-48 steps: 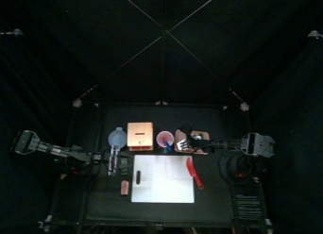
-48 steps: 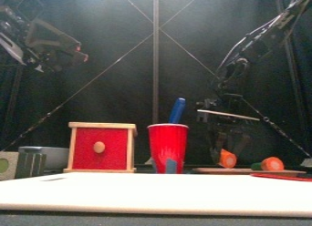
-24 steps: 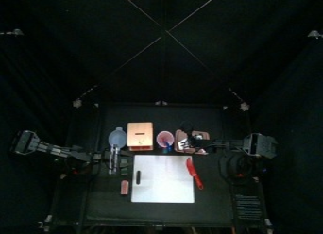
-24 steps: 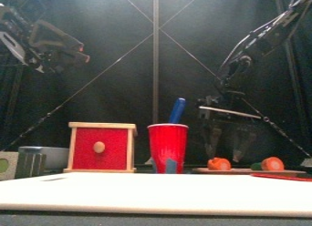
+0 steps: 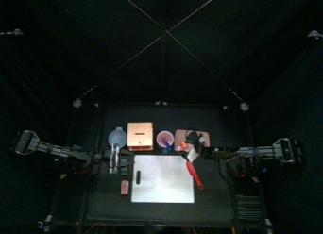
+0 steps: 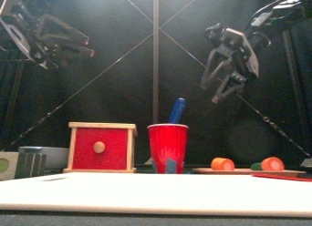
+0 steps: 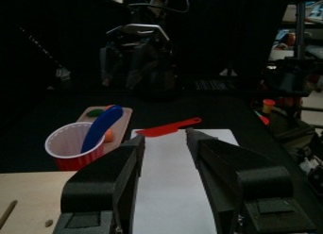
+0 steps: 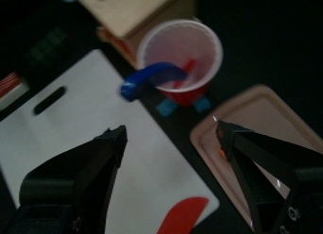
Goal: Place carrot top and bottom onto plate
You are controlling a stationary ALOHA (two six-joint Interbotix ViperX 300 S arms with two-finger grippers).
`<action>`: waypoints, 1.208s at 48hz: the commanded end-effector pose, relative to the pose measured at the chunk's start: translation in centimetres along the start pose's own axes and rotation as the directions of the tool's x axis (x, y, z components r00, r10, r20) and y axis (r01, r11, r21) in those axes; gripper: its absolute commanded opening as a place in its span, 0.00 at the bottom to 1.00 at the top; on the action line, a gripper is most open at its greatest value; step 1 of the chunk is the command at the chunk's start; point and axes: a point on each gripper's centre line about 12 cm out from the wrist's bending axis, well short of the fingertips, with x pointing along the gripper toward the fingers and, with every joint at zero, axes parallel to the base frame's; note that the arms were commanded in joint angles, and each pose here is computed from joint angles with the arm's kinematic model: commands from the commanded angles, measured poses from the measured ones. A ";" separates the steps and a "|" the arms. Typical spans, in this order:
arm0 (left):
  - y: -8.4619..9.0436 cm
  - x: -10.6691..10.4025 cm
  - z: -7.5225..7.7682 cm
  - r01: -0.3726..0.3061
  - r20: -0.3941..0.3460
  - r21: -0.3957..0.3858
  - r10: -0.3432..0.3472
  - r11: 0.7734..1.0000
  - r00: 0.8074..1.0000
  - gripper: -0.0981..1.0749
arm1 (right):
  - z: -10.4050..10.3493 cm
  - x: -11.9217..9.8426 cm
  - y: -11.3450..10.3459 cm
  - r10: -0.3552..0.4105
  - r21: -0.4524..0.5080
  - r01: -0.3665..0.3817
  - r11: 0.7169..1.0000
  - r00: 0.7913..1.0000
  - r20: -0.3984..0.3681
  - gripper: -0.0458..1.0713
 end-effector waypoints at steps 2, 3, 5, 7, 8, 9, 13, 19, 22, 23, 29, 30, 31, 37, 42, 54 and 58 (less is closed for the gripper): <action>-0.3 0.6 1.2 0.011 0.037 -0.002 -0.010 1.000 0.999 0.76 | -0.2 -1.4 2.6 0.208 -0.129 -0.198 0.972 0.975 0.073 0.97; -0.4 0.6 1.3 0.012 0.038 -0.002 -0.012 1.000 0.999 0.76 | -0.3 -1.5 2.8 0.238 -0.142 -0.225 0.964 0.968 0.078 0.97; -0.5 0.6 1.4 0.017 0.041 -0.003 -0.016 1.000 0.999 0.76 | -0.3 -1.7 3.6 0.305 -0.151 -0.290 0.945 0.949 0.087 0.97; -0.6 0.7 1.6 0.020 0.047 -0.007 -0.020 1.000 0.999 0.76 | -0.2 -1.9 4.1 0.347 -0.152 -0.331 0.931 0.933 0.094 0.97; -0.7 0.7 1.7 0.023 0.049 -0.007 -0.023 1.000 0.999 0.76 | -0.2 -2.0 4.3 0.365 -0.157 -0.348 0.924 0.926 0.098 0.97; -0.7 0.8 1.7 0.025 0.050 -0.007 -0.025 1.000 0.998 0.76 | -0.1 -2.1 4.5 0.381 -0.161 -0.362 0.918 0.919 0.102 0.97; -0.9 0.8 1.7 0.031 0.049 -0.007 -0.031 0.999 0.998 0.76 | -0.1 -2.3 4.8 0.411 -0.169 -0.390 0.905 0.906 0.106 0.97; -0.9 1.1 1.6 0.025 0.039 -0.017 -0.024 1.000 0.999 0.76 | -0.4 -2.2 4.7 0.410 -0.173 -0.390 0.904 0.907 0.098 0.97; -0.8 1.1 1.4 0.020 0.032 -0.021 -0.019 1.000 0.999 0.76 | -0.5 -2.2 4.6 0.410 -0.173 -0.391 0.904 0.907 0.096 0.97; -0.8 1.1 1.4 0.020 0.031 -0.022 -0.020 1.000 0.999 0.76 | -0.6 -2.2 4.6 0.411 -0.173 -0.391 0.904 0.907 0.094 0.97; -0.7 1.2 1.2 0.013 0.023 -0.030 -0.012 0.999 1.000 0.76 | -0.9 -2.1 4.5 0.408 -0.175 -0.389 0.904 0.909 0.088 0.97; -0.7 1.2 1.2 0.012 0.023 -0.029 -0.011 0.999 1.000 0.76 | -0.9 -2.1 4.5 0.408 -0.173 -0.390 0.905 0.909 0.088 0.97; -0.7 1.2 1.2 0.011 0.023 -0.032 -0.010 0.999 1.000 0.76 | -0.9 -2.1 4.5 0.409 -0.173 -0.390 0.904 0.908 0.086 0.97; -0.7 1.2 1.1 0.008 0.017 -0.034 -0.007 0.999 1.000 0.76 | -1.1 -2.1 4.4 0.406 -0.167 -0.389 0.906 0.910 0.084 0.97; -0.6 1.3 0.9 0.003 0.011 -0.031 -0.003 1.000 1.000 0.76 | -1.2 -2.0 4.4 0.405 -0.162 -0.389 0.907 0.911 0.081 0.97; -0.6 1.5 0.3 0.001 -0.011 -0.024 -0.001 1.000 1.000 0.76 | -1.3 -2.0 4.3 0.404 -0.151 -0.390 0.908 0.911 0.078 0.97; -0.6 1.7 0.1 0.001 -0.020 -0.021 -0.002 1.000 1.000 0.76 | -1.3 -2.0 4.3 0.403 -0.153 -0.389 0.908 0.912 0.077 0.97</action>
